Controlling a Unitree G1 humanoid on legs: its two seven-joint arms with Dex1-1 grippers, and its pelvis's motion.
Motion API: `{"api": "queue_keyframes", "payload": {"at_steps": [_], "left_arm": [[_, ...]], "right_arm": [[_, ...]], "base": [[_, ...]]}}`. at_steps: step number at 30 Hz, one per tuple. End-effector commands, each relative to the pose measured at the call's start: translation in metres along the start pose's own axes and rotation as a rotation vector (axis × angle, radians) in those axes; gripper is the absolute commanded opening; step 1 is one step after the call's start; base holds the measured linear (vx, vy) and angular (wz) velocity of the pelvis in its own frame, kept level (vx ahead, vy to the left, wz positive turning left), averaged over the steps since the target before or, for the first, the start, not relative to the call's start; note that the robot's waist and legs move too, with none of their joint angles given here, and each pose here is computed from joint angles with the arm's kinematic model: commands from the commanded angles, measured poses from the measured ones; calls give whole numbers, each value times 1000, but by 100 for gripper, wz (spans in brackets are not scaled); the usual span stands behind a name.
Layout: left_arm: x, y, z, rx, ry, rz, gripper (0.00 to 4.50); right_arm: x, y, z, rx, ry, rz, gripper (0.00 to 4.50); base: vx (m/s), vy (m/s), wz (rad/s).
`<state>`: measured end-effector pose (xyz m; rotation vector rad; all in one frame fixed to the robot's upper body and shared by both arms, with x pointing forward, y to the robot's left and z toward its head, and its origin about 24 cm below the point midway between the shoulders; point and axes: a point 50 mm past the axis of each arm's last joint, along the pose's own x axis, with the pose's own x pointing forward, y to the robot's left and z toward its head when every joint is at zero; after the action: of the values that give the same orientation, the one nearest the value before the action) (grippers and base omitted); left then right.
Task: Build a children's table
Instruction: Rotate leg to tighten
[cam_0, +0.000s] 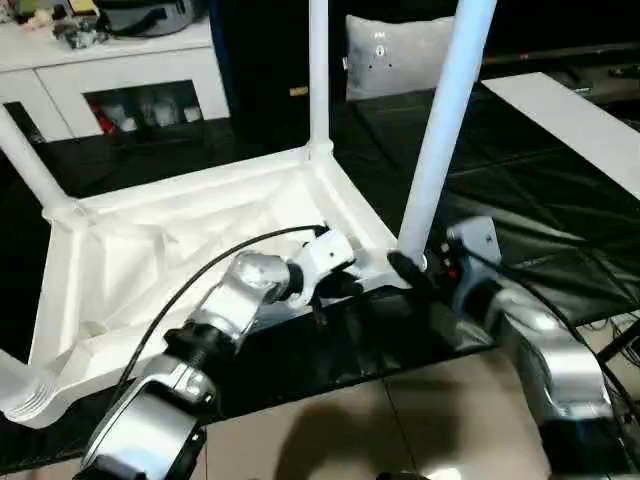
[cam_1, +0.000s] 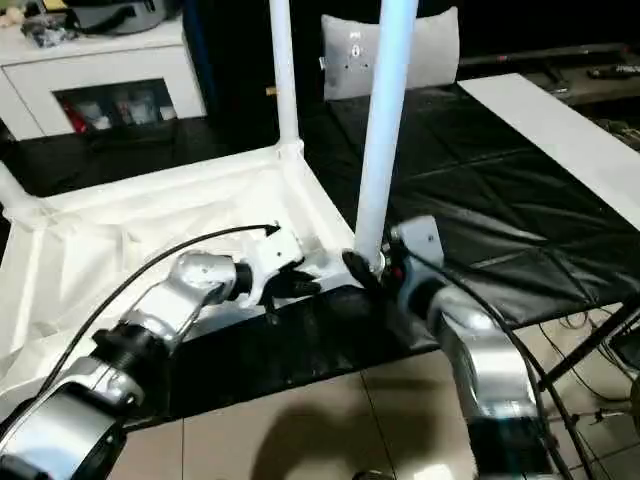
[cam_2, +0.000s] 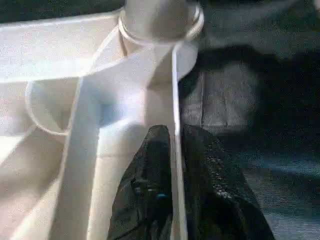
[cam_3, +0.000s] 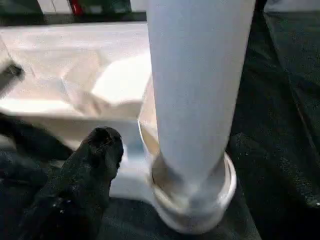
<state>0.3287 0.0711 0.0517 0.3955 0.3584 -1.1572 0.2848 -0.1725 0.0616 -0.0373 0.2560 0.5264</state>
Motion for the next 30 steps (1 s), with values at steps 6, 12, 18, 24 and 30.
{"api": "queue_keyframes", "payload": {"at_steps": [6, 12, 18, 24, 30], "left_arm": [[-26, 4, 3, 42, -48, 45, 128], [-68, 0, -2, 58, -1, 76, 171], [-106, -2, -21, 68, 148, 129, 223], [-124, -10, -31, 76, 261, 145, 279], [-130, -11, -37, 86, 312, 182, 294]], "right_arm": [[-27, 4, 11, -8, -19, 108, 445], [-36, 21, 17, -17, -26, 274, 450], [-18, 41, 19, -15, -11, 345, 450], [20, 62, 26, -56, -48, 357, 450], [41, 74, 30, -41, -42, 361, 450]], "base": [[0, 0, 0], [0, 0, 0], [0, 0, 0], [0, 0, 0], [0, 0, 0]]}}
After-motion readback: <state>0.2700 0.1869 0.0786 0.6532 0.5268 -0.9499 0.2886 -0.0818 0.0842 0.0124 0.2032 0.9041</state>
